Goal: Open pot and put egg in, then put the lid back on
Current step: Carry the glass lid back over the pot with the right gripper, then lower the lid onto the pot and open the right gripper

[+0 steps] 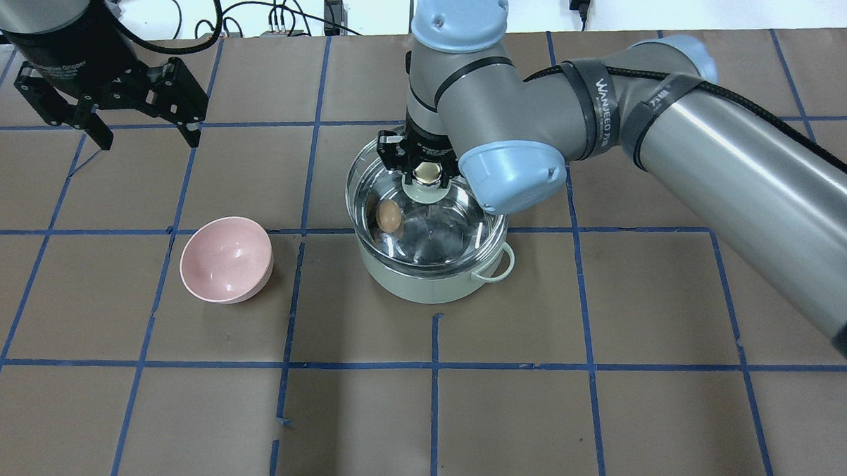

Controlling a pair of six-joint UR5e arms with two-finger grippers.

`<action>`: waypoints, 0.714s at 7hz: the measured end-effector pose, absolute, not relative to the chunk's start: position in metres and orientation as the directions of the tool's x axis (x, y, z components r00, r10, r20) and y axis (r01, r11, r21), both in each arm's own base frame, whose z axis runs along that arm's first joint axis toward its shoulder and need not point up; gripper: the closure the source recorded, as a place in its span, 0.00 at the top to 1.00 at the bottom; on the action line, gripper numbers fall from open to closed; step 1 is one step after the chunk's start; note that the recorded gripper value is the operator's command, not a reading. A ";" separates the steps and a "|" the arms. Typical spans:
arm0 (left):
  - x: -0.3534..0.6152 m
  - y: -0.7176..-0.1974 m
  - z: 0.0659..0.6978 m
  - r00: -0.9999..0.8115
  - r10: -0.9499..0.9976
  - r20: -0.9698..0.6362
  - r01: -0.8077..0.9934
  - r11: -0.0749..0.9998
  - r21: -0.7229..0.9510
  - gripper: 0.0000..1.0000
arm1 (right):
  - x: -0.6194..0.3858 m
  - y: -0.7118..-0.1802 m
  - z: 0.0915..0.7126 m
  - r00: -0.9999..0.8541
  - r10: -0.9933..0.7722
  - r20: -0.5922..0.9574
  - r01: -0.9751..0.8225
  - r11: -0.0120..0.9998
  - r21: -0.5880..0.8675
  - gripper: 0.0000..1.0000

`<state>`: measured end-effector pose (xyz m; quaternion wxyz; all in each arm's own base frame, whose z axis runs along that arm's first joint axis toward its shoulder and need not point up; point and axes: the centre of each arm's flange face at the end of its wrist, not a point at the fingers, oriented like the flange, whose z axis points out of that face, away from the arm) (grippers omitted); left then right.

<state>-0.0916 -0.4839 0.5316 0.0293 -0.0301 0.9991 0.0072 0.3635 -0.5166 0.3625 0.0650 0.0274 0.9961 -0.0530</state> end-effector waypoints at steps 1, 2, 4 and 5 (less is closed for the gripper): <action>-0.091 -0.484 0.532 -0.997 -0.061 -0.056 -0.062 0.998 0.011 1.00 | 0.366 -0.515 0.360 -0.990 0.050 -0.132 0.064 0.993 -0.098 0.08; -0.091 -0.484 0.532 -0.997 -0.062 -0.053 -0.063 0.998 0.010 1.00 | 0.366 -0.515 0.359 -0.991 0.048 -0.127 0.060 0.994 -0.096 0.08; -0.092 -0.484 0.531 -0.997 -0.065 -0.049 -0.066 0.998 0.013 1.00 | 0.364 -0.513 0.361 -0.993 0.047 -0.104 0.057 0.994 -0.095 0.09; -0.092 -0.484 0.530 -0.996 -0.068 -0.049 -0.069 0.998 0.014 1.00 | 0.362 -0.513 0.361 -0.995 0.049 -0.089 0.057 0.994 -0.095 0.09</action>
